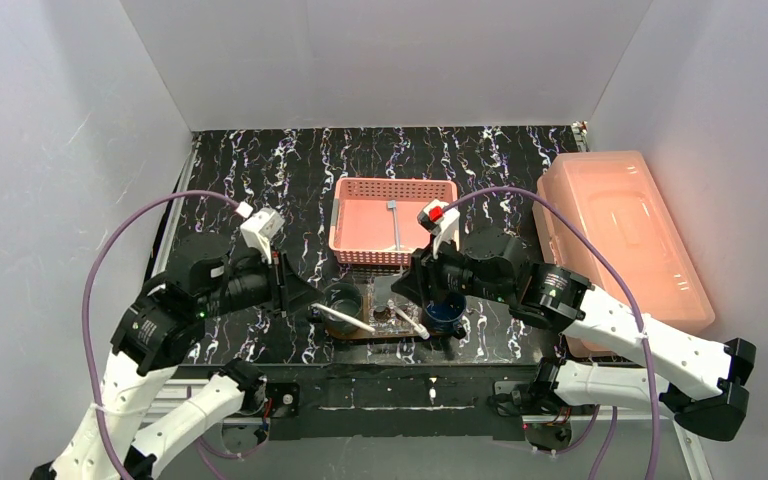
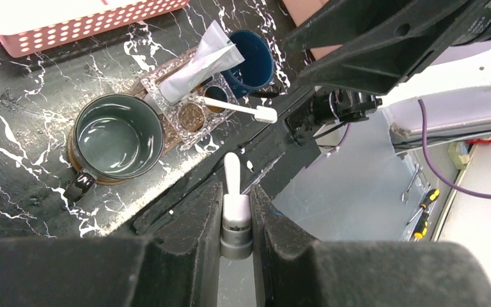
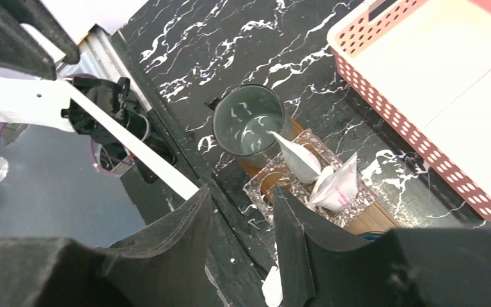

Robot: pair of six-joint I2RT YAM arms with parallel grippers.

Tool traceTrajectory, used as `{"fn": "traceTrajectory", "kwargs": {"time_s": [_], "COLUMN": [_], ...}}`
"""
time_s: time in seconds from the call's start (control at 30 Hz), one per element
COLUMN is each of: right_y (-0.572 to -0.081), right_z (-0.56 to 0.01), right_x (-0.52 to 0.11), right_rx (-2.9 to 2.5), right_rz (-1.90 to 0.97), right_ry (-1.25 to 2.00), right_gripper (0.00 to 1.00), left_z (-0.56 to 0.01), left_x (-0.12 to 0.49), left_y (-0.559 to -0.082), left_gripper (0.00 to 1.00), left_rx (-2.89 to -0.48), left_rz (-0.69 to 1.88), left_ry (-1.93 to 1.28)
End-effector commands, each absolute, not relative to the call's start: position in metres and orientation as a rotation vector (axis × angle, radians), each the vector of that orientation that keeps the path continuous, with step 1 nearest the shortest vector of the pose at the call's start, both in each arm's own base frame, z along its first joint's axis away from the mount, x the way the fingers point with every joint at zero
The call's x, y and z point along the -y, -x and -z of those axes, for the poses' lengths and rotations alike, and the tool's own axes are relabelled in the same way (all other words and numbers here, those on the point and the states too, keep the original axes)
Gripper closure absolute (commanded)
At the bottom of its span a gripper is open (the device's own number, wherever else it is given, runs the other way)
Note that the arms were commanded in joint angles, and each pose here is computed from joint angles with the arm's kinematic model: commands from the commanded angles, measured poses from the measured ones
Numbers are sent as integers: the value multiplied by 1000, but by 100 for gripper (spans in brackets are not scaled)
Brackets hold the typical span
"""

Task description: Prepare toiletry sets of a toothbrush and toothpaste on the tray

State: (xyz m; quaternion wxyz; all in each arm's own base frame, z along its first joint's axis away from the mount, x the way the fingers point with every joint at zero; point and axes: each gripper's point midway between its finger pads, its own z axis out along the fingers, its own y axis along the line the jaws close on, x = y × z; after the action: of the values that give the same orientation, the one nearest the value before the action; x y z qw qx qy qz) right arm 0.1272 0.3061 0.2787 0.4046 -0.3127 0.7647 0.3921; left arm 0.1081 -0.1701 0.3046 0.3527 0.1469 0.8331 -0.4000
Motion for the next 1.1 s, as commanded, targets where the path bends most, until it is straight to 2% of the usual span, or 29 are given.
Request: {"fn": "traceTrajectory", "kwargs": {"time_s": [0.0,0.2,0.43,0.87,1.07], "right_y": [-142,-146,-143,-137,-139], "right_z": [-300,-301,-307,-304,-301], "right_x": [-302,-300,-294,-286,-290], "right_rx": [-1874,-1882,-1876,-1873,-1882], "right_rz": [-937,-913,-917,-944,-939], "right_ry": [713,706,698,674,678], "right_gripper": [52,52,52,52,52], "left_z": [-316,-302,-329,-324,-312], "left_x": [168,184,212,228,238], "left_y": [-110,-103,-89,-95,-95], "left_gripper": [100,100,100,100,100], "left_rx": [-2142,-2155,-1940,-1853,-1901], "left_rz": [958,732,357,348,415], "left_ry": [-387,-555,-737,-709,-713]}}
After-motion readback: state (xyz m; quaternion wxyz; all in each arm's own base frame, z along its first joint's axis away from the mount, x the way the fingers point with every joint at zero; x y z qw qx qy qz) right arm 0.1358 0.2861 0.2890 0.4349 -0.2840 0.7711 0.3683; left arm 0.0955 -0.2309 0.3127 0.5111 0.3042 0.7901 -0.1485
